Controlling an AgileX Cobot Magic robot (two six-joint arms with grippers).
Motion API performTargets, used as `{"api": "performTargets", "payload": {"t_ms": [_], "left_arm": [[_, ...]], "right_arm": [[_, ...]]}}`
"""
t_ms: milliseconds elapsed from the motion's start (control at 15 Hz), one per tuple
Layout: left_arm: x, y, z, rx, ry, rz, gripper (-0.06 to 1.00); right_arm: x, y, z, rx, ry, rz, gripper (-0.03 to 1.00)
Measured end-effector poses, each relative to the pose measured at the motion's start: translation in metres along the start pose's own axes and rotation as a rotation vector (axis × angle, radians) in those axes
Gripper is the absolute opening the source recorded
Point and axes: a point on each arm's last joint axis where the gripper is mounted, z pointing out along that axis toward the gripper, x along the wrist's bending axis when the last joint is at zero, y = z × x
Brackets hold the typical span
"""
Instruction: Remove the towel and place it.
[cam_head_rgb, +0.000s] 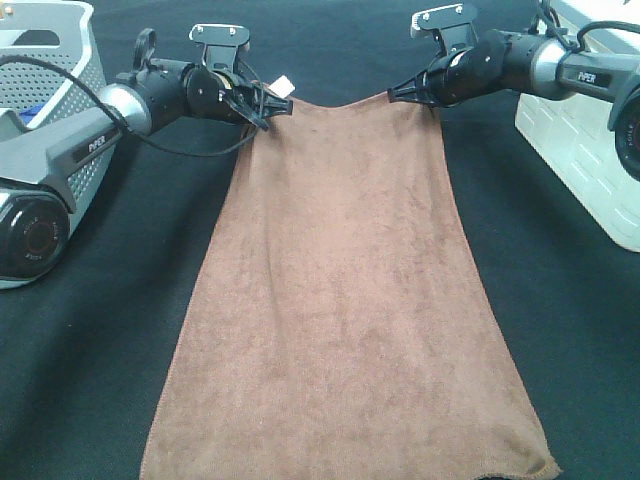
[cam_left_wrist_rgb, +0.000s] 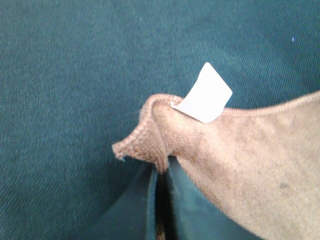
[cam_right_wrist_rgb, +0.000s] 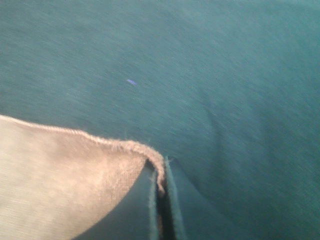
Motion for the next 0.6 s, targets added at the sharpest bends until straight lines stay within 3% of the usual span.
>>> {"api": "performTargets", "payload": {"t_ms": [600], "left_arm": [[0.000, -0.001, 0.003, -0.055, -0.002, 0.000, 0.08]], "right_arm": [[0.001, -0.016, 0.011, 0.004, -0.003, 0.009, 0.01]]}}
